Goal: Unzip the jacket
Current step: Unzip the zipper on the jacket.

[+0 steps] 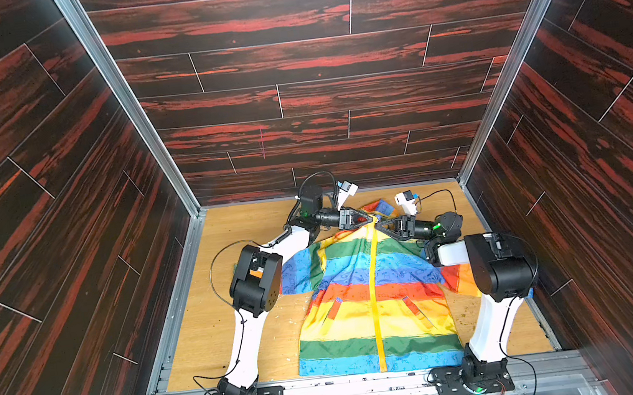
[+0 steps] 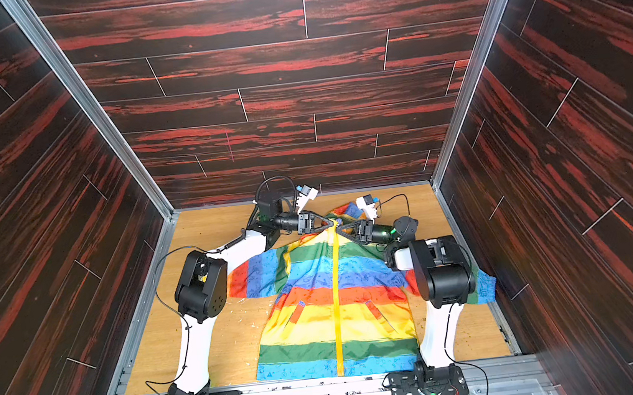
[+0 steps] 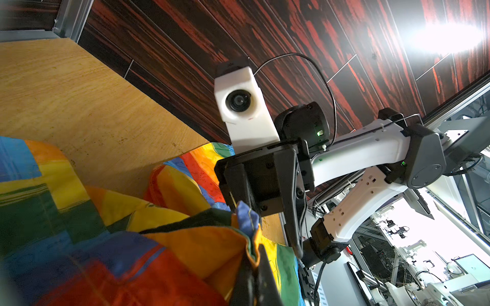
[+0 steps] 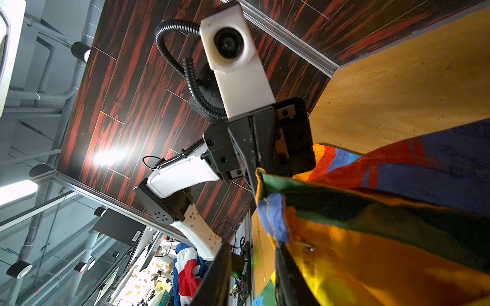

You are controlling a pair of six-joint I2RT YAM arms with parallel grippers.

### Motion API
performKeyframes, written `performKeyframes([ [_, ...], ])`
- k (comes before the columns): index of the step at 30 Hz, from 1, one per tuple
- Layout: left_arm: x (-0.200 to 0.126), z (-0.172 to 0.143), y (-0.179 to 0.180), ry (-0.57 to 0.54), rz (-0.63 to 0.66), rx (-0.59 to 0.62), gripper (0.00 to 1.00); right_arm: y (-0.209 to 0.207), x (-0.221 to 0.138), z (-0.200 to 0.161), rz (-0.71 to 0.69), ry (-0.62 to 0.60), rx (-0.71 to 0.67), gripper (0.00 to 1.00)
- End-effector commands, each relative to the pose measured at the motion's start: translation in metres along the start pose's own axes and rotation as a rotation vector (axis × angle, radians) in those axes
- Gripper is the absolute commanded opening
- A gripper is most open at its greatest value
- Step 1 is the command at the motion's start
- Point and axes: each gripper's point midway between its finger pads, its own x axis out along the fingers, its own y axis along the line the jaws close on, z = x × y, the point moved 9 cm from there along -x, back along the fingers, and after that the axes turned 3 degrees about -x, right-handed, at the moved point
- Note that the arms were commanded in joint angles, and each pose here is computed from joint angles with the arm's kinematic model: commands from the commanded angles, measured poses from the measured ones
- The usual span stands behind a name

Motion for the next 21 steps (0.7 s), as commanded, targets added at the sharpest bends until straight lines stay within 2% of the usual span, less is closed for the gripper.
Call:
performKeyframes([
  [1, -0.001, 0.01, -0.016, -0.006, -0.015, 0.062, 0.0, 0.012, -0.001, 0.002, 0.015, -0.009, -0.058, 0.3],
  [6, -0.001, 0.01, -0.017, -0.004, -0.018, 0.064, 0.0, 0.007, -0.008, 0.004, -0.015, -0.055, -0.05, 0.25],
  [9, -0.002, 0.011, -0.018, -0.004, -0.019, 0.067, 0.0, 0.0, -0.018, 0.004, -0.074, -0.104, -0.034, 0.24],
  [12, -0.001, 0.011, -0.018, -0.003, -0.021, 0.065, 0.0, -0.001, -0.018, 0.005, -0.089, -0.091, -0.035, 0.25],
  [17, -0.001, 0.011, -0.02, -0.001, -0.024, 0.068, 0.0, -0.003, -0.017, 0.007, -0.066, -0.079, -0.019, 0.26],
  [21, -0.002, 0.012, -0.02, 0.0, -0.025, 0.067, 0.0, 0.0, -0.008, 0.01, -0.03, -0.042, -0.026, 0.34],
])
